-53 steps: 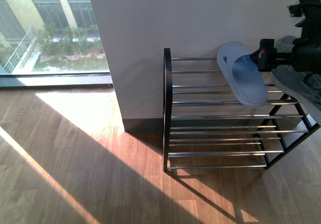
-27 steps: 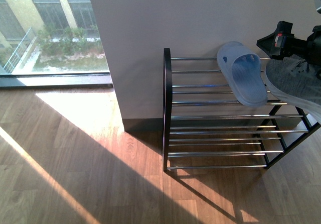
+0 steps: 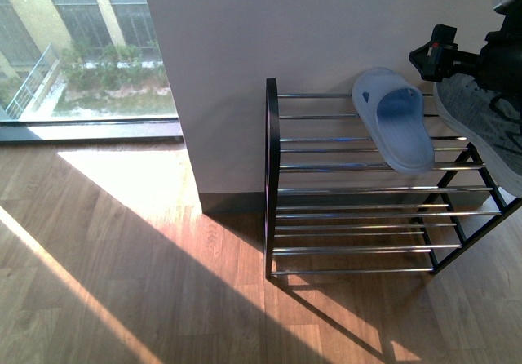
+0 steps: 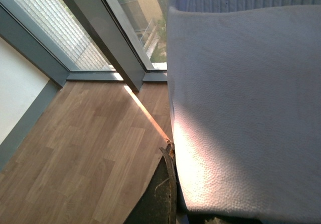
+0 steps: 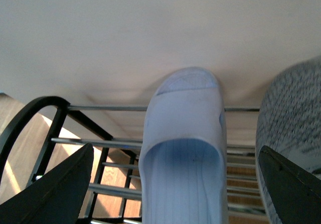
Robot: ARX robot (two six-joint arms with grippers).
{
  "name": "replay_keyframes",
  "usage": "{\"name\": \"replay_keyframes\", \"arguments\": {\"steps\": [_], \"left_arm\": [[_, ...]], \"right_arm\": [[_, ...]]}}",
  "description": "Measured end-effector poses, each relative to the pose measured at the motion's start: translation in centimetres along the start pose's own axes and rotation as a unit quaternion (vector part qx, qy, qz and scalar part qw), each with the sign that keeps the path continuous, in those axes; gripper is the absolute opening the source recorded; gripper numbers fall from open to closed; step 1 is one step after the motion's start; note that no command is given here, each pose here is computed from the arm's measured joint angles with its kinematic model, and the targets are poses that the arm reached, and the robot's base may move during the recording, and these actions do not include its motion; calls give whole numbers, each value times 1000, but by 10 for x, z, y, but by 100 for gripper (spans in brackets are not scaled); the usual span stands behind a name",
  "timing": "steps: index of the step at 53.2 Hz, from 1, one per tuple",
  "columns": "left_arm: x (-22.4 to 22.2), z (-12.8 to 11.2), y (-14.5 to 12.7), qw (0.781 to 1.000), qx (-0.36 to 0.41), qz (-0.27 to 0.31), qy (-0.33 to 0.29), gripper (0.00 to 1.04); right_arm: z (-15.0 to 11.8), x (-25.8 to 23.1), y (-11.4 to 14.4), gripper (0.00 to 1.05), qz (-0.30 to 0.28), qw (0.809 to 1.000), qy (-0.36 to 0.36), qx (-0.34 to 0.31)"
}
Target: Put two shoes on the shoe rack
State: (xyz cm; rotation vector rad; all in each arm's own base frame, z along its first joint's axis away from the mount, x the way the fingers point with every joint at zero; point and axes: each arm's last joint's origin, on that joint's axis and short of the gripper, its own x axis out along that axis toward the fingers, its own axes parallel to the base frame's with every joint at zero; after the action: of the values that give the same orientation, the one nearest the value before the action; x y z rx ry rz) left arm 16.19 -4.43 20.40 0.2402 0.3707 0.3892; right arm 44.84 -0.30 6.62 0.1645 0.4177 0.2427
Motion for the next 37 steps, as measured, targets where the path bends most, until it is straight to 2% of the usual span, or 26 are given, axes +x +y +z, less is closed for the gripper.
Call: {"name": "replay_keyframes", "arguments": {"steps": [11,18,28,37], "left_arm": [[0,0,0,1000,0,0,0,2],[0,0,0,1000,0,0,0,2],[0,0,0,1000,0,0,0,2],[0,0,0,1000,0,0,0,2]], "right_arm": [[-9,44,-9,96,-16,1000,2,4],[-5,60,-14,96,-25,1000,-5,3],[14,70,-15,96,-24,999,-30,-1],[13,70,-15,96,-20,999,-29,-2]]}}
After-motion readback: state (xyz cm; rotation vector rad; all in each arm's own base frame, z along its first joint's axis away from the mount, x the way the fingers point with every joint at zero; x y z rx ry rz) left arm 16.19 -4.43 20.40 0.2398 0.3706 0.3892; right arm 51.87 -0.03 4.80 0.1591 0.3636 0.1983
